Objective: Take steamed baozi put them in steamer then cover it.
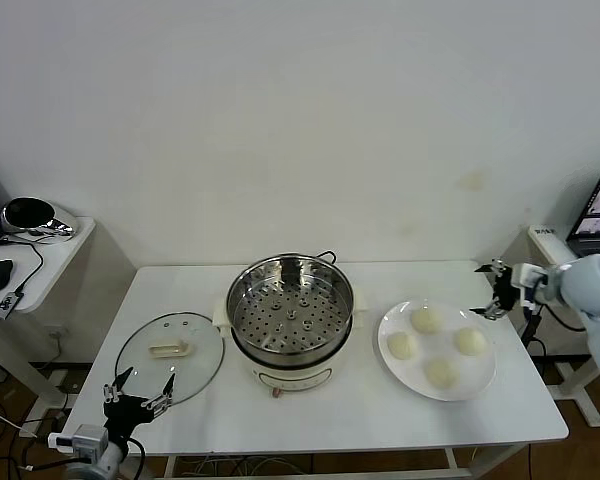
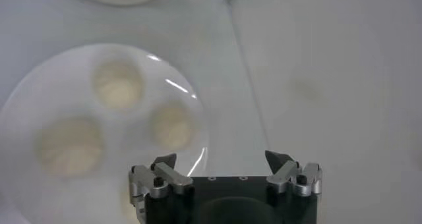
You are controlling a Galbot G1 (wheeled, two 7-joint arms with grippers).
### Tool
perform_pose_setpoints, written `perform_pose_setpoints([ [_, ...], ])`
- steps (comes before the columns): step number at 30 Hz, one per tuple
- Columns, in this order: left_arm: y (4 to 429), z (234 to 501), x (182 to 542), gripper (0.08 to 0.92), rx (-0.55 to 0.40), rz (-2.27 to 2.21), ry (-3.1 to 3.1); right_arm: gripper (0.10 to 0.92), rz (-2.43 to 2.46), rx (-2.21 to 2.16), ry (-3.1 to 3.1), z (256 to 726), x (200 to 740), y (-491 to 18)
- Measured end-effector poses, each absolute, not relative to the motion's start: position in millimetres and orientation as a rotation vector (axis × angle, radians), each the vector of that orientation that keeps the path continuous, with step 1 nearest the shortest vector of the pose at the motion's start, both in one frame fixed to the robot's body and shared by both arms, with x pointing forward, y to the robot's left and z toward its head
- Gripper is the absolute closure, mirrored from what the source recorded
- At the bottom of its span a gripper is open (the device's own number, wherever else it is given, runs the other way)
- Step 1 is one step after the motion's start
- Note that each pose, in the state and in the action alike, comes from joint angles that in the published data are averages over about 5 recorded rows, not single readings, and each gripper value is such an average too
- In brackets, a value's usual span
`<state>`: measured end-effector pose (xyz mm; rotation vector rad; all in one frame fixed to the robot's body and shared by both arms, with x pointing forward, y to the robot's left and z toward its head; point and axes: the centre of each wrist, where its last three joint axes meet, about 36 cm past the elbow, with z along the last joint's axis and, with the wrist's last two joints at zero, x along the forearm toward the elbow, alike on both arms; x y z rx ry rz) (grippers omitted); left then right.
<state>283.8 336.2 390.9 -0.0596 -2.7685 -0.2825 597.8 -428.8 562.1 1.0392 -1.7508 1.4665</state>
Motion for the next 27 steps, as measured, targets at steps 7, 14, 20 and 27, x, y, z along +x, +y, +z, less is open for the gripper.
perform_pose_setpoints([
  [7,335.3,391.1,277.9,0.177,-0.059,-0.29,-2.767,0.2,1.465,1.119,-1.612,537.0,627.9,-409.6],
  [14,338.5,387.5,273.3,0.177,-0.051,-0.299,-2.758,0.2,1.467,1.155,-1.536,515.2,649.8,-399.5],
  [20,340.2,384.4,271.9,0.177,-0.044,-0.308,-2.75,0.2,1.469,1.159,-1.514,503.4,665.1,-393.8],
  [27,337.6,381.9,270.5,0.177,-0.043,-0.305,-2.746,0.2,1.456,1.165,-1.5,484.2,674.9,-385.7],
])
